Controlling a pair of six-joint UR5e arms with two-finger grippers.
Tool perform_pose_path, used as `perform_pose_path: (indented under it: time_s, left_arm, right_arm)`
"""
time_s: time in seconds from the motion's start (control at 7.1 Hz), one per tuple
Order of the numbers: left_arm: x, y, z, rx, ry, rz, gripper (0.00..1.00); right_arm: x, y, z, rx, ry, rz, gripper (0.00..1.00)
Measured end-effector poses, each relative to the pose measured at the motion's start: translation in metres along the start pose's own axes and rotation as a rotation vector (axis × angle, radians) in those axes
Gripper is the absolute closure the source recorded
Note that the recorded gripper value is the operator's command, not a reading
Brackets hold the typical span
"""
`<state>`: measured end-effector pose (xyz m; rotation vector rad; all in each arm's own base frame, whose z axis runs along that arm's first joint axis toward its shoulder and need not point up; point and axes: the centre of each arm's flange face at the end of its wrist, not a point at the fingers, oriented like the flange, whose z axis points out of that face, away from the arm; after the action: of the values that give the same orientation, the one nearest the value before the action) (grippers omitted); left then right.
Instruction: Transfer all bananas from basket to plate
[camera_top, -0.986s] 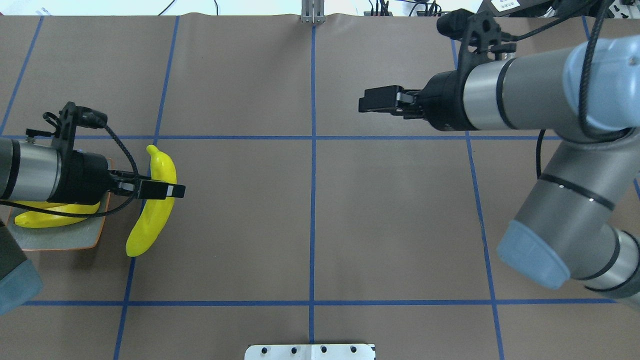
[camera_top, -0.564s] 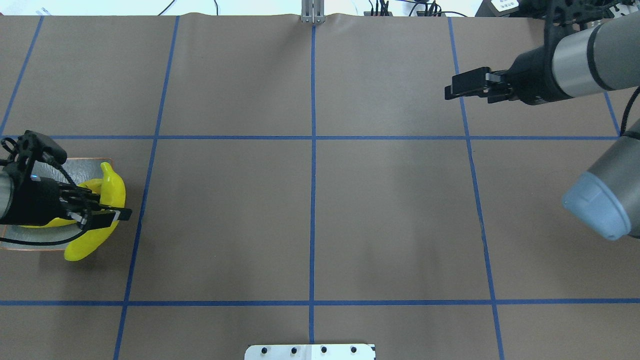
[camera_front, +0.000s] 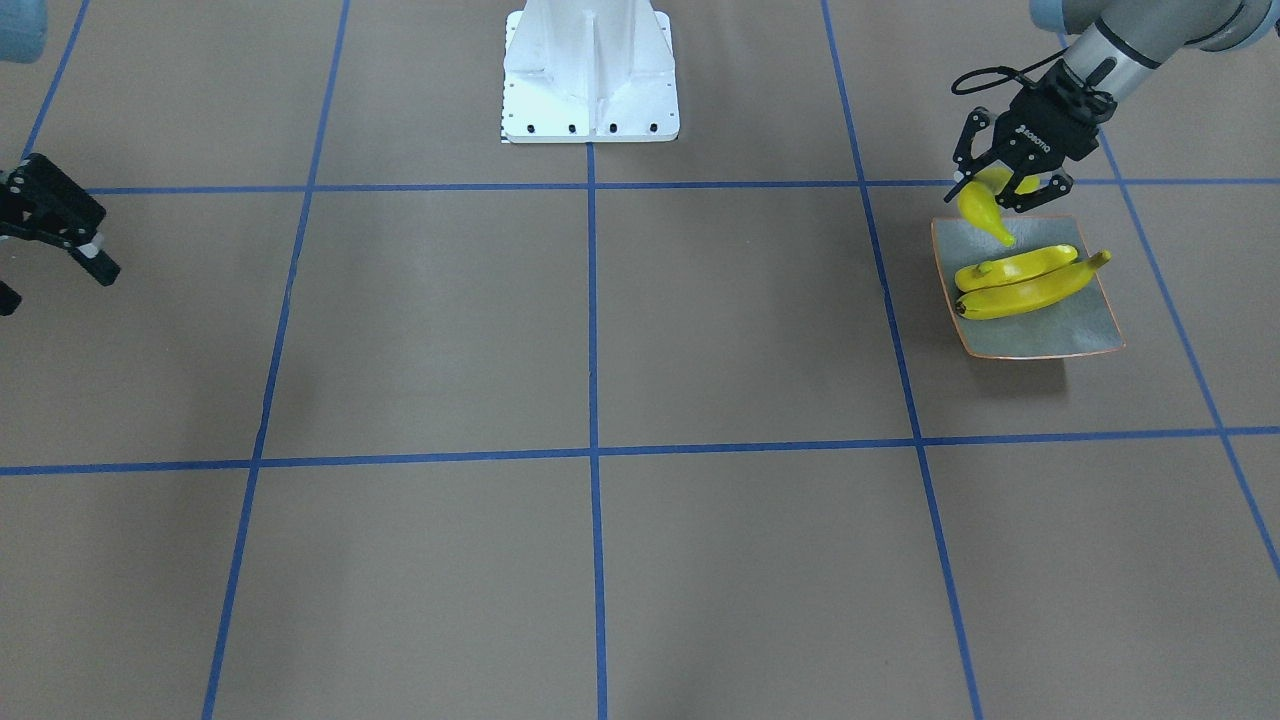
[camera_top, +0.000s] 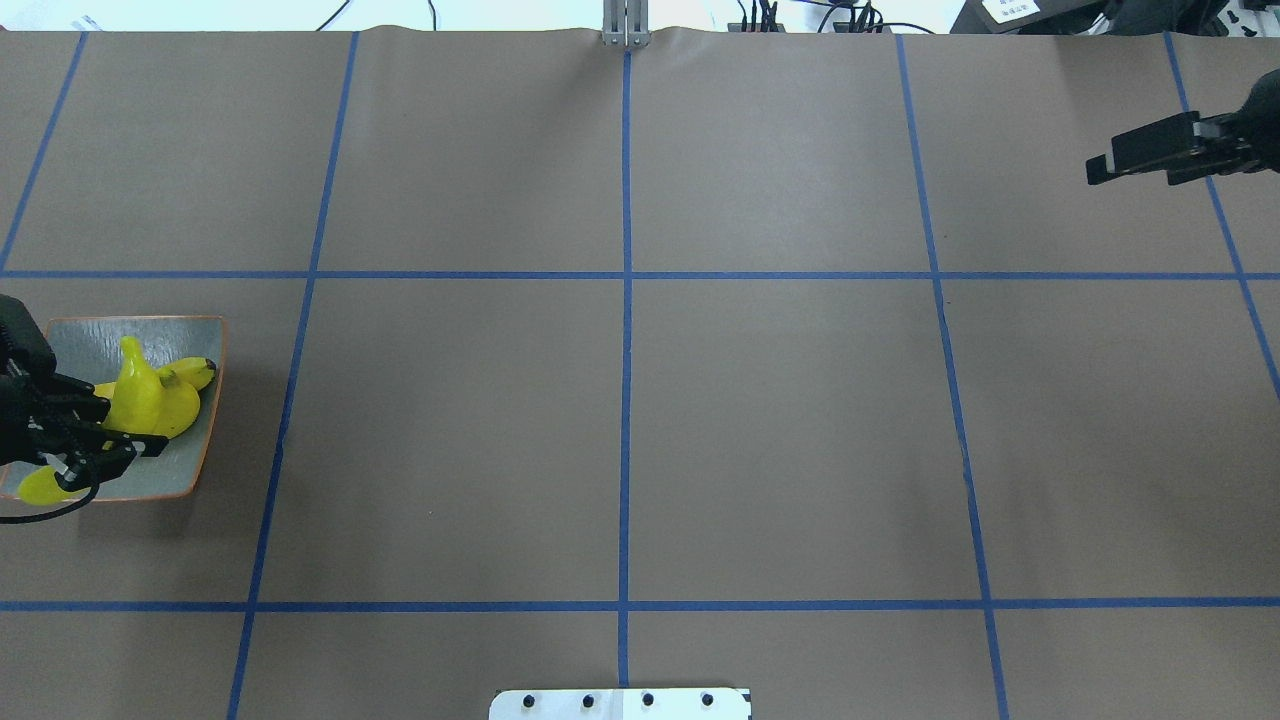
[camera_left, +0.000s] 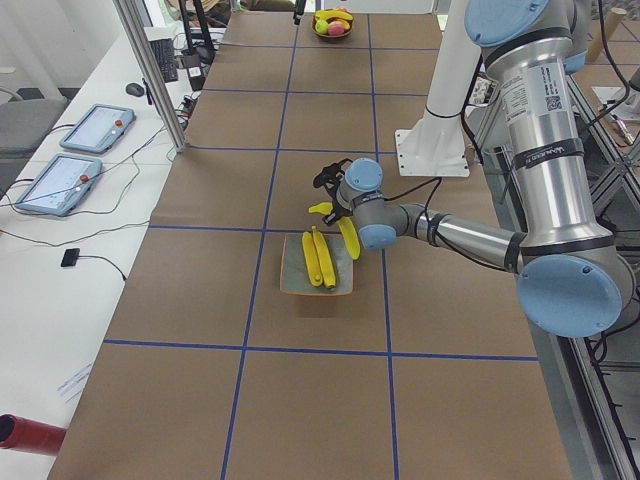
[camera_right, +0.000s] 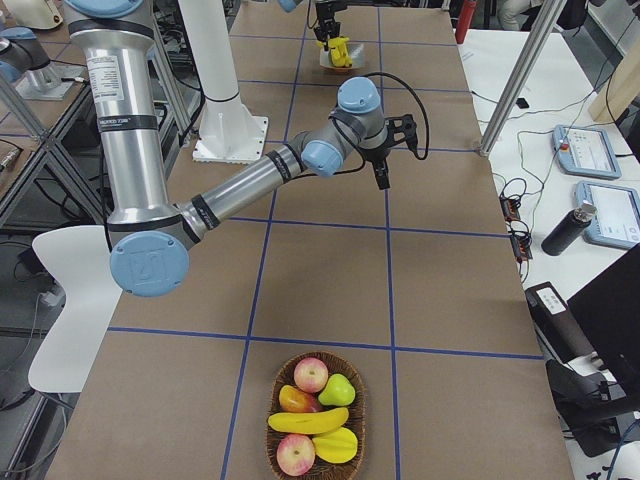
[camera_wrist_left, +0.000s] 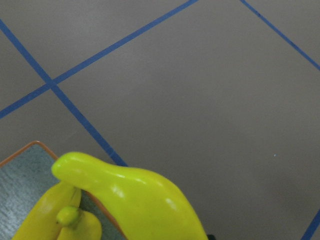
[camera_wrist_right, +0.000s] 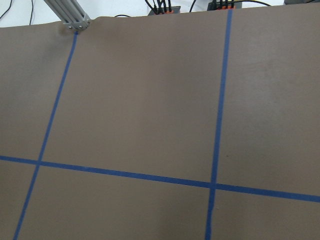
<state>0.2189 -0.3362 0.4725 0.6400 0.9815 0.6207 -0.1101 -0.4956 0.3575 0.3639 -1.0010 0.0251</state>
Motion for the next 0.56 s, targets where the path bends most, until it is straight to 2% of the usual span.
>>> perform_pose_path:
  time_s: [0.14, 0.42, 0.56]
  left_arm:
    - [-0.011, 0.011, 0.005, -0.008, -0.030, 0.030, 1.00]
    - [-0.026, 0.024, 0.018, -0.006, -0.050, 0.053, 0.98]
    - [-0.030, 0.026, 0.023, -0.007, -0.053, 0.054, 0.61]
  right_arm:
    - [0.017, -0.002, -0.004, -0.002, 0.007, 0.002, 0.00]
    - [0.049, 0.000, -0.008, -0.005, 0.036, -0.019, 0.00]
    - [0.060, 0.003, -0.010, -0.007, 0.046, -0.024, 0.00]
